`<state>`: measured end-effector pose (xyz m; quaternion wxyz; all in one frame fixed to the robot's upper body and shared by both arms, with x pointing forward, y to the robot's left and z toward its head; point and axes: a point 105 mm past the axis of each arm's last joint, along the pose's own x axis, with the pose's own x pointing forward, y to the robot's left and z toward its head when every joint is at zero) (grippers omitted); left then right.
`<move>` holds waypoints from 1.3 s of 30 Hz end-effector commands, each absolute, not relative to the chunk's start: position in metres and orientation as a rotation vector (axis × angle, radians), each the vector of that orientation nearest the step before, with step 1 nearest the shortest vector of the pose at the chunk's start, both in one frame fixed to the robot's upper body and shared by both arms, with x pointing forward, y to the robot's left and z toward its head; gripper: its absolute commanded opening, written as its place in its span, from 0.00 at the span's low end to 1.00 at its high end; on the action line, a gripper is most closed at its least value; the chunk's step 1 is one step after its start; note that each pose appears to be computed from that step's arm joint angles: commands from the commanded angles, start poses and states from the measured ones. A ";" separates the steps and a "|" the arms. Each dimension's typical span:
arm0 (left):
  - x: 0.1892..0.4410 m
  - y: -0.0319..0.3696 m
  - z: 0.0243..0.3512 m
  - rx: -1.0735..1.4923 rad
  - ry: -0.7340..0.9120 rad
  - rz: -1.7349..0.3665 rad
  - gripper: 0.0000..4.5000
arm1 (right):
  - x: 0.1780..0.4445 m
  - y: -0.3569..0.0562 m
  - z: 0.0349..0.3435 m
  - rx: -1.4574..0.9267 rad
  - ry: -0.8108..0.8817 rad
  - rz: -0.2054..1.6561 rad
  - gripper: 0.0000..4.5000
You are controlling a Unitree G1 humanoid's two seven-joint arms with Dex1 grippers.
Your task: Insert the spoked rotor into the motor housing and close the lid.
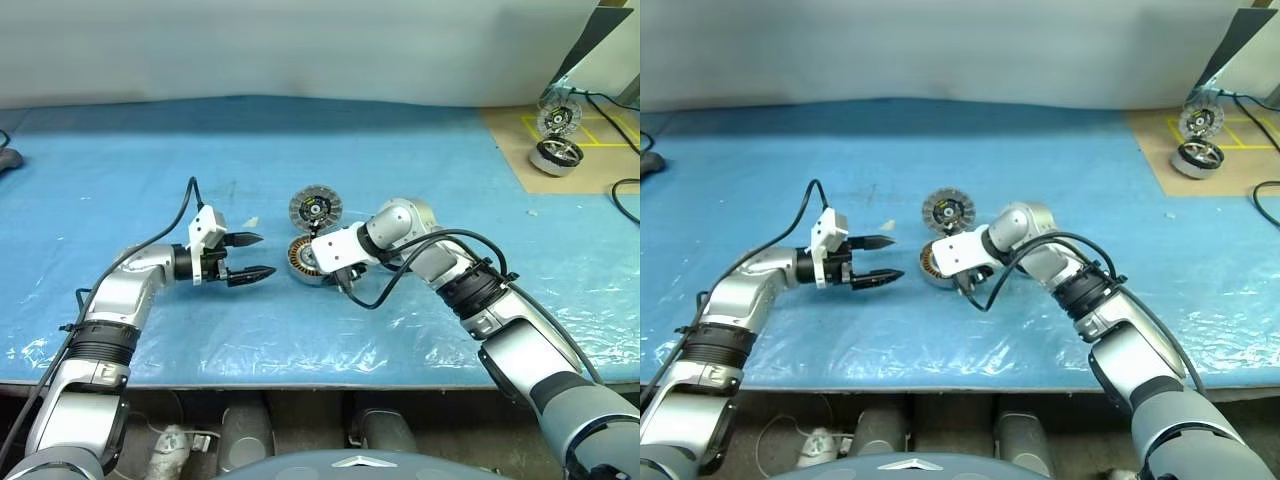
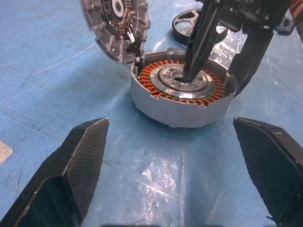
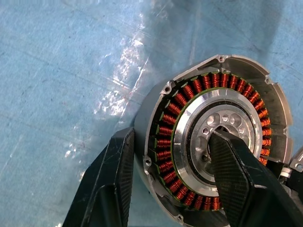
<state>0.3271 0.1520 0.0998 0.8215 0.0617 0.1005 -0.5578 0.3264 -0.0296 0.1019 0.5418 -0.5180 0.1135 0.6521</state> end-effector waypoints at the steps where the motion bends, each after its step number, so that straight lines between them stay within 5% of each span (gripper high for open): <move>1: 0.329 0.148 0.109 0.139 0.180 -1.211 1.00 | 0.315 -0.020 0.093 -1.162 0.276 1.626 0.62; 6: 0.327 0.147 0.111 0.117 0.192 -1.232 1.00 | 0.316 -0.022 0.103 -1.107 0.276 1.602 0.98; 17: 0.320 0.138 0.118 0.069 0.157 -1.289 1.00 | 0.297 -0.042 0.192 -0.673 0.134 1.586 0.98; 28: 0.318 0.131 0.114 0.187 0.000 -1.197 1.00 | 0.347 -0.105 0.143 -0.424 0.182 0.982 0.98; 39: 0.280 0.120 0.112 0.036 0.017 -1.119 1.00 | 0.345 -0.108 0.108 -0.458 0.239 0.914 0.98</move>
